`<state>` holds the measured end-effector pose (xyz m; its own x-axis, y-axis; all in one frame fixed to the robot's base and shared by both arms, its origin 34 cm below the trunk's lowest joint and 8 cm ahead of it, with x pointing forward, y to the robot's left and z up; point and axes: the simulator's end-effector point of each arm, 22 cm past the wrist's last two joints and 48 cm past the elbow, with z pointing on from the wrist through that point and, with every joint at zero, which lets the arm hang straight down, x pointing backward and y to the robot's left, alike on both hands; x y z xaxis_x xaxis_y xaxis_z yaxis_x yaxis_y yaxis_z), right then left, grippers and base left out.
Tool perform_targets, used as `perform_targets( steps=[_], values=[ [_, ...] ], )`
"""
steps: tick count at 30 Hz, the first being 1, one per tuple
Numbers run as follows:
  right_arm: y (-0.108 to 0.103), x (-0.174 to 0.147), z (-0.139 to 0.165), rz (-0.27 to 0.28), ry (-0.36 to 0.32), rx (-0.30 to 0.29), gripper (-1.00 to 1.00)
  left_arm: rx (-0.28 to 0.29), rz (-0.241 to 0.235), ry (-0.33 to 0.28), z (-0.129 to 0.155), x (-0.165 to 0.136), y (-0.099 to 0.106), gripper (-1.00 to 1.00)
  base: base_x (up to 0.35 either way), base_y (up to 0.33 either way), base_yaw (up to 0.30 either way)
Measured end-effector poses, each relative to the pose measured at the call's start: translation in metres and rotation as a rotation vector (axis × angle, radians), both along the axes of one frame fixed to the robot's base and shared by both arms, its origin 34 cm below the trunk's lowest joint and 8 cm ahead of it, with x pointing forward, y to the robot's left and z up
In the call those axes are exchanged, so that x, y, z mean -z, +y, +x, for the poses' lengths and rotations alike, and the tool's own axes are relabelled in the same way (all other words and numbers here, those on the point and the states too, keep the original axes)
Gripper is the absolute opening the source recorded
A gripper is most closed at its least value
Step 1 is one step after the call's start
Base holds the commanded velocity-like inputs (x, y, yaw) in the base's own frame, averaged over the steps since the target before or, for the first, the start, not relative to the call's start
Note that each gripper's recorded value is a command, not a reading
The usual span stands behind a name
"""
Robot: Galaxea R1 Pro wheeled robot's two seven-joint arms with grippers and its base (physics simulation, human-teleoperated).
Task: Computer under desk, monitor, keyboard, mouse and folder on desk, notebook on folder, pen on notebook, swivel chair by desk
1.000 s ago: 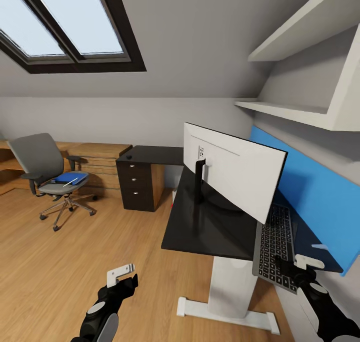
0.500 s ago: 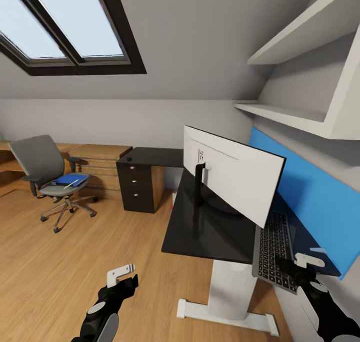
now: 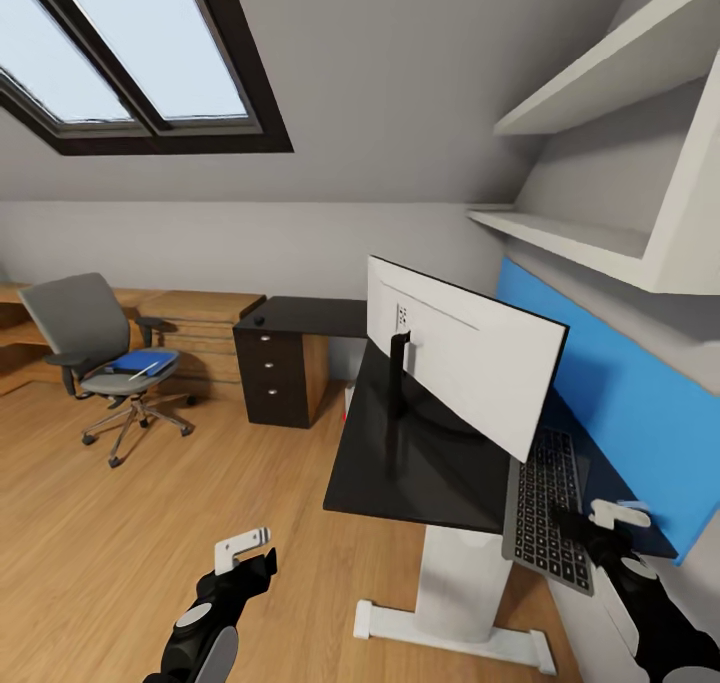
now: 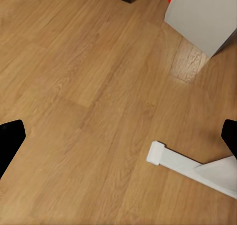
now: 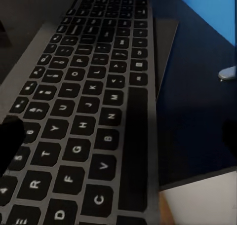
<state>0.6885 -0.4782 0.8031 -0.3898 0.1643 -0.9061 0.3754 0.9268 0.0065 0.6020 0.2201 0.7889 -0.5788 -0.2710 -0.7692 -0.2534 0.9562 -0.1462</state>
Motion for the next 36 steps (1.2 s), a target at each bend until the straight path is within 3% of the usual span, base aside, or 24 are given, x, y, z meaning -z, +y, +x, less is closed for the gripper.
perform_targets(
  steps=[14, 25, 36],
  values=[
    [0.008, -0.055, 0.017, -0.002, -0.059, -0.027, 1.0, 0.0, 0.001, 0.002, 0.0, 0.001, 0.0, 1.0, 0.0, 0.0, 0.0],
    [0.048, -0.071, -0.014, 0.035, -0.109, -0.072, 1.0, -0.001, 0.003, 0.002, 0.0, 0.001, 0.001, 1.0, 0.0, 0.0, 0.0],
    [0.059, -0.075, -0.029, 0.039, -0.124, -0.086, 1.0, -0.001, 0.003, 0.001, 0.0, 0.001, 0.002, 1.0, 0.0, 0.0, 0.0]
  ],
)
